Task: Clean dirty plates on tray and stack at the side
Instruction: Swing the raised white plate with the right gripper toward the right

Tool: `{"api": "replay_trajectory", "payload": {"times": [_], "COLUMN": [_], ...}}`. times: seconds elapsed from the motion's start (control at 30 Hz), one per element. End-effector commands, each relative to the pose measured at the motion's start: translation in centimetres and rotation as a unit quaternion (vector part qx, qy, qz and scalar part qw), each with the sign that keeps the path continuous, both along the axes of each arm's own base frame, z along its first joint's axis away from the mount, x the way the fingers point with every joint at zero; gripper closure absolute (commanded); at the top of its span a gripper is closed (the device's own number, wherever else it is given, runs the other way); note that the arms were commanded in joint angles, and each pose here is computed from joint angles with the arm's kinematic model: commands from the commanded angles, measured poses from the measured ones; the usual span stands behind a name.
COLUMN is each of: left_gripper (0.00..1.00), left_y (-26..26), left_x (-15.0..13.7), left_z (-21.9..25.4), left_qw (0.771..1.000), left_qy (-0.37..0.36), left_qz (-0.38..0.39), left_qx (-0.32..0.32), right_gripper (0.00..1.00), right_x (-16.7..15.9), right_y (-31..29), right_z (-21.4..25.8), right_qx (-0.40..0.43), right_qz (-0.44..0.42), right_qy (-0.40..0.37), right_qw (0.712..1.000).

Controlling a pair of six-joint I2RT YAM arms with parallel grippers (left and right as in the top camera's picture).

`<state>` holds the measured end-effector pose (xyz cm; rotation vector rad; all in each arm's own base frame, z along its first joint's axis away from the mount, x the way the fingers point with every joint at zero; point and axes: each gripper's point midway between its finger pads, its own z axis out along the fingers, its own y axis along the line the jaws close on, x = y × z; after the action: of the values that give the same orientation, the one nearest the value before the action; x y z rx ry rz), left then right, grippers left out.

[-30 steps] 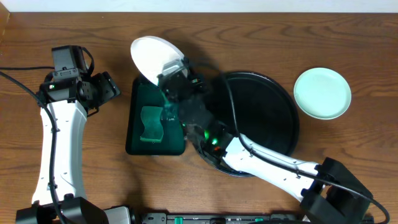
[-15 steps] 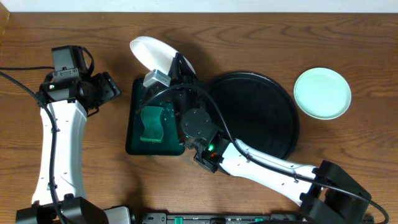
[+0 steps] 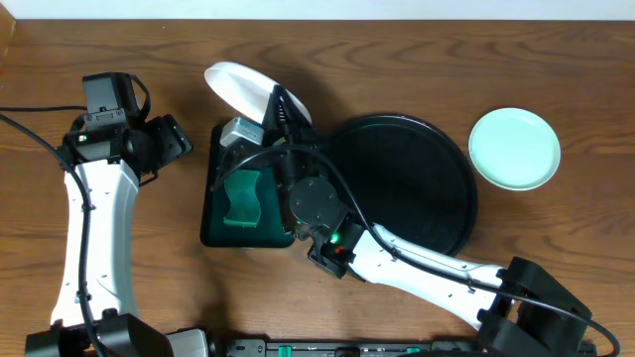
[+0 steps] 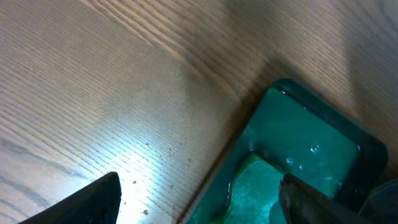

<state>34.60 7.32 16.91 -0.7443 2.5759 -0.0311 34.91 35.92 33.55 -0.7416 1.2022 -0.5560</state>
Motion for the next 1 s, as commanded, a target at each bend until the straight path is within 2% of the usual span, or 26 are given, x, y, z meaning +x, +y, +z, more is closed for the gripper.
{"api": "replay_trajectory", "payload": {"times": [0.0, 0.43, 0.73, 0.83, 0.97], "left_gripper": [0.19, 0.19, 0.19, 0.19, 0.19], "left_y": [0.3, 0.3, 0.3, 0.3, 0.3], "left_x": [0.2, 0.2, 0.1, 0.1, 0.1], "left_z": [0.6, 0.6, 0.6, 0.6, 0.6], "left_qw": [1.0, 1.0, 1.0, 1.0, 1.0], "left_qy": [-0.006, -0.006, -0.006, -0.006, -0.006], "left_qz": [0.003, 0.003, 0.003, 0.003, 0.003], "left_qx": [0.007, 0.007, 0.007, 0.007, 0.007], "right_gripper": [0.99, 0.99, 0.99, 0.99, 0.99], "right_x": [-0.8, -0.7, -0.2, -0.1, -0.3], "right_y": [0.7, 0.6, -0.6, -0.7, -0.3], "right_z": [1.2, 1.2, 1.0, 0.9, -0.1], "right_qx": [0.004, -0.003, -0.007, 0.034, 0.006], "right_qz": [0.016, 0.011, -0.023, -0.016, -0.018], "right_qy": [-0.013, -0.014, -0.009, 0.002, 0.016], "right_qw": [1.0, 1.0, 1.0, 0.999, 1.0]}}
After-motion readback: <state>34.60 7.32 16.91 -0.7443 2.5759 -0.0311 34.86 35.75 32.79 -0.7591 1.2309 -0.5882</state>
